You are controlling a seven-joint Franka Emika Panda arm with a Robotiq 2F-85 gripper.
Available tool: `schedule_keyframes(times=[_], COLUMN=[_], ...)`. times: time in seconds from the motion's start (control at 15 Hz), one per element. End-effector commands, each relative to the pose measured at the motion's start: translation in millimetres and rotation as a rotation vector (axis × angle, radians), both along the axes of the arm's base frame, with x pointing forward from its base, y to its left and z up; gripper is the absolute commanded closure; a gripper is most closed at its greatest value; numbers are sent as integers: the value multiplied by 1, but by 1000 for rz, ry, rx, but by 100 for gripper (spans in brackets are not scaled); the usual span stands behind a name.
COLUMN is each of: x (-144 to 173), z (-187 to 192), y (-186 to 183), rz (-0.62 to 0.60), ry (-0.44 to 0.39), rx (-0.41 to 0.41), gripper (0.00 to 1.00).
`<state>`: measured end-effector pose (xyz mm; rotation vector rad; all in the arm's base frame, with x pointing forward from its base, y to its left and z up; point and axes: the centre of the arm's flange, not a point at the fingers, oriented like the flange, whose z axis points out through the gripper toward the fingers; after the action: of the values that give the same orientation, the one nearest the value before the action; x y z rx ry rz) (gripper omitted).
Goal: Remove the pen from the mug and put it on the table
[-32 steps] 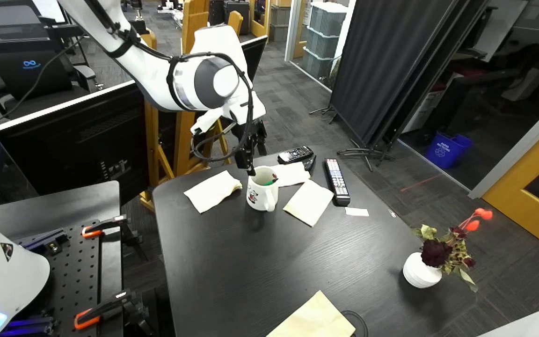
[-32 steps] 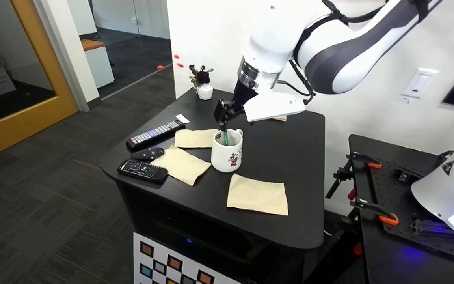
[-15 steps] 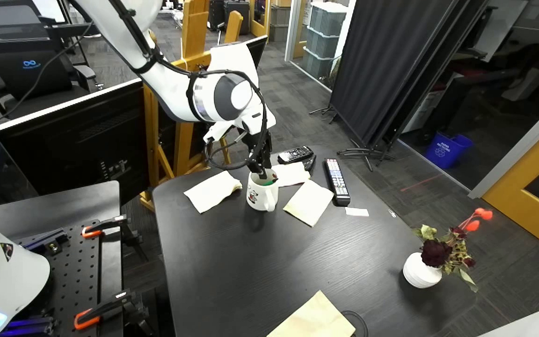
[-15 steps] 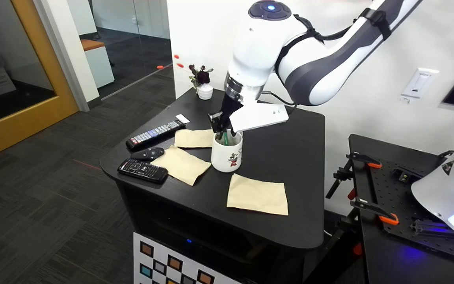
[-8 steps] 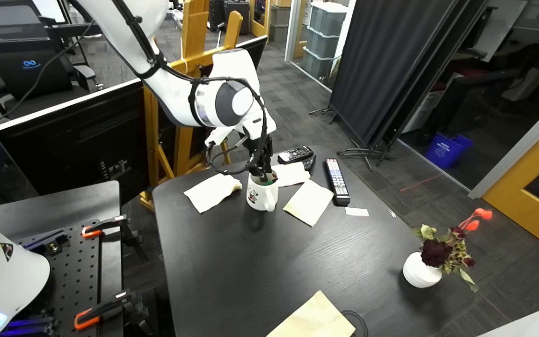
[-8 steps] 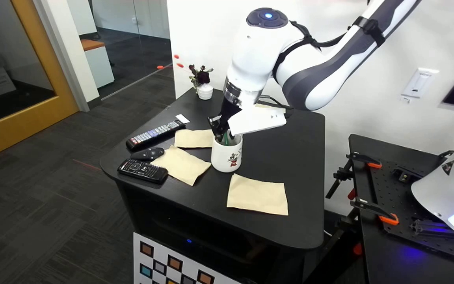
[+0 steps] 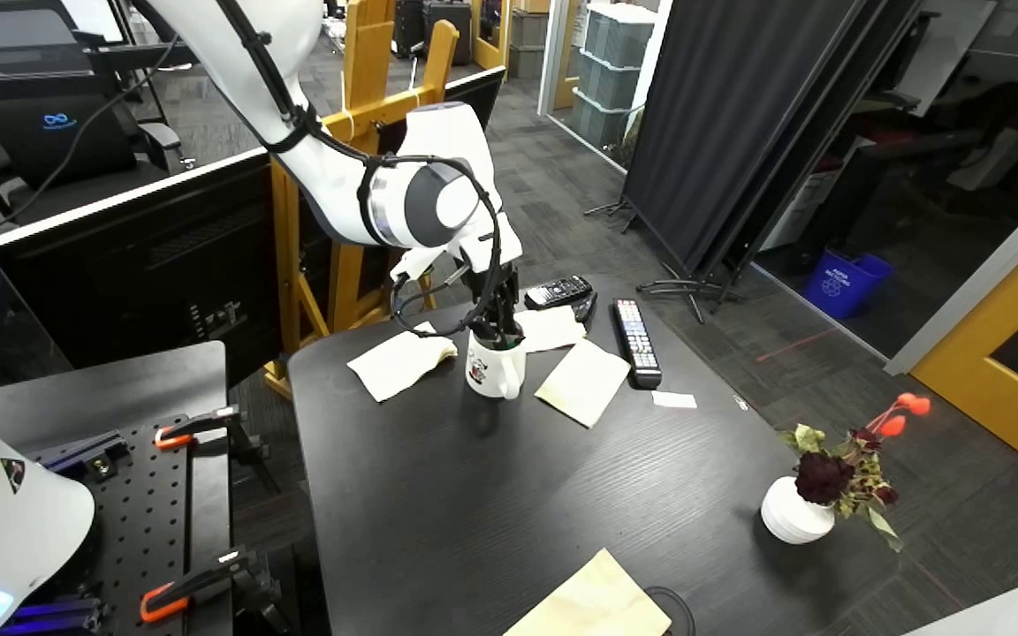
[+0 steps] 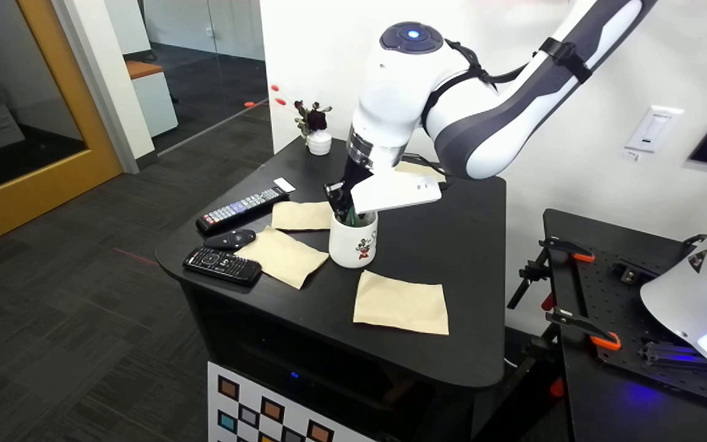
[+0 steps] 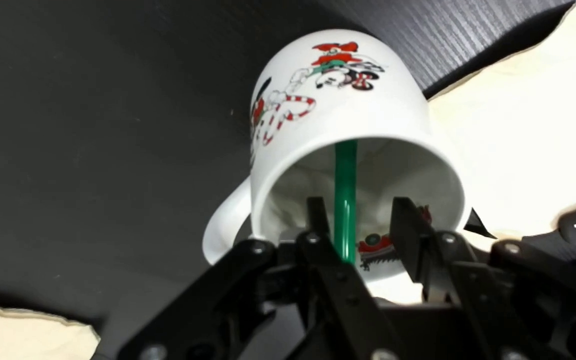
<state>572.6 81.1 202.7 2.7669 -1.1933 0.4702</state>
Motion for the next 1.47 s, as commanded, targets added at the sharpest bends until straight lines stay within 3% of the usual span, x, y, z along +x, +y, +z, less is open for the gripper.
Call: schedule_keyframes(times=[0.0,0.07,0.27,0.67,1.4], x=[6,7,6,-2,-11], z=[-4,-5,-6,5,43], y=[1,0,1,9,19], rz=[-1,-4,-9,-6,-13], ry=[-13,-12,-10,-16,-91], rx=[6,4,1,4,-59], gripper=[70,87,100,97,97])
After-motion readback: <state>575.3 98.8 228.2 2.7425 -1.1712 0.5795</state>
